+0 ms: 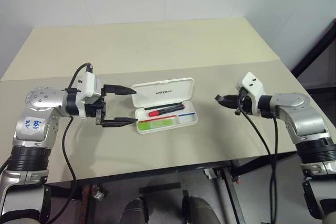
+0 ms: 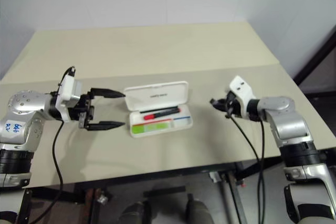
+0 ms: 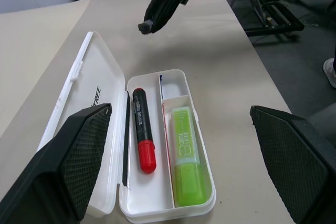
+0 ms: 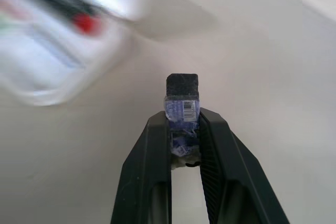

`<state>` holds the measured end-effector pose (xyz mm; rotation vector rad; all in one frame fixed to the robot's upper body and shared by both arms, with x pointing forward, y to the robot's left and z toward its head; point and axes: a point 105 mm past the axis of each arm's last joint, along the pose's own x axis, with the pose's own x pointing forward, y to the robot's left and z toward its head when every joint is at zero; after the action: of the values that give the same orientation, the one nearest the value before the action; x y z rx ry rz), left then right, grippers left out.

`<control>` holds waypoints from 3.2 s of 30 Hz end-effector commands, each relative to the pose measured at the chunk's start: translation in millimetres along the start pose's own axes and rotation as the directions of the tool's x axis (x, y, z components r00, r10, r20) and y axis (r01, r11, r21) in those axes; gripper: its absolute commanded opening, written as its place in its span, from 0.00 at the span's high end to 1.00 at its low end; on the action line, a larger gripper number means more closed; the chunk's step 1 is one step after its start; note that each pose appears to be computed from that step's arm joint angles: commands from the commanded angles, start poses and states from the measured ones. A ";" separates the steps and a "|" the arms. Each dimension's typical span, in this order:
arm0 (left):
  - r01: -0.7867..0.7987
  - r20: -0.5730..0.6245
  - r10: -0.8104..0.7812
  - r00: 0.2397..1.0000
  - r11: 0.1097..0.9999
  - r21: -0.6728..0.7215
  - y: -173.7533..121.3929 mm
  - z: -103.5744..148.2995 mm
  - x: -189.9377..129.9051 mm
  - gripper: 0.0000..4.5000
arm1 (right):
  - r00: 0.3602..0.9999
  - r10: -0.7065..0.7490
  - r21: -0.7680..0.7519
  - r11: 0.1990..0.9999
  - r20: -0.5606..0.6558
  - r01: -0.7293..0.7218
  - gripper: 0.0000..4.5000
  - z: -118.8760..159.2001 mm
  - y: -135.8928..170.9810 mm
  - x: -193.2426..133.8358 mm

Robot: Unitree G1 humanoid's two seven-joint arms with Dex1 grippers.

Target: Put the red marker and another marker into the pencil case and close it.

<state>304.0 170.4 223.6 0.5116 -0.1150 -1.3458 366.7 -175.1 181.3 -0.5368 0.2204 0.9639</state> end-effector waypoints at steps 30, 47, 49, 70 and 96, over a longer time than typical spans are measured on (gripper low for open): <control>-0.006 -0.045 0.008 0.999 0.999 0.047 -9.0 -3.5 -2.3 0.00 | 0.911 0.410 -0.235 0.890 0.037 -0.391 0.76 31.2 40.5 64.7; -0.027 -0.037 0.028 0.999 0.999 0.034 -6.5 -2.5 -3.2 0.00 | 0.893 0.368 -0.251 0.918 0.259 -0.306 0.00 64.5 33.4 26.1; -0.038 -0.026 0.039 0.999 0.999 0.023 -6.4 -1.0 -5.8 0.00 | 0.907 0.319 -0.272 0.931 0.275 -0.245 0.00 63.1 29.3 16.8; -0.178 0.052 0.186 0.981 0.976 -0.127 7.5 -4.4 -33.4 0.87 | 0.864 0.095 -0.100 0.994 0.495 -0.052 0.00 78.4 35.8 -42.1; -0.427 0.047 0.433 0.900 0.898 -0.109 64.5 -20.5 40.7 0.99 | 0.851 0.081 -0.074 0.996 0.519 -0.050 0.00 82.5 44.2 -35.8</control>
<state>388.7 152.7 208.5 0.2950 -0.1307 -0.8694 312.0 -138.9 242.0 -0.2876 -0.2359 1.1509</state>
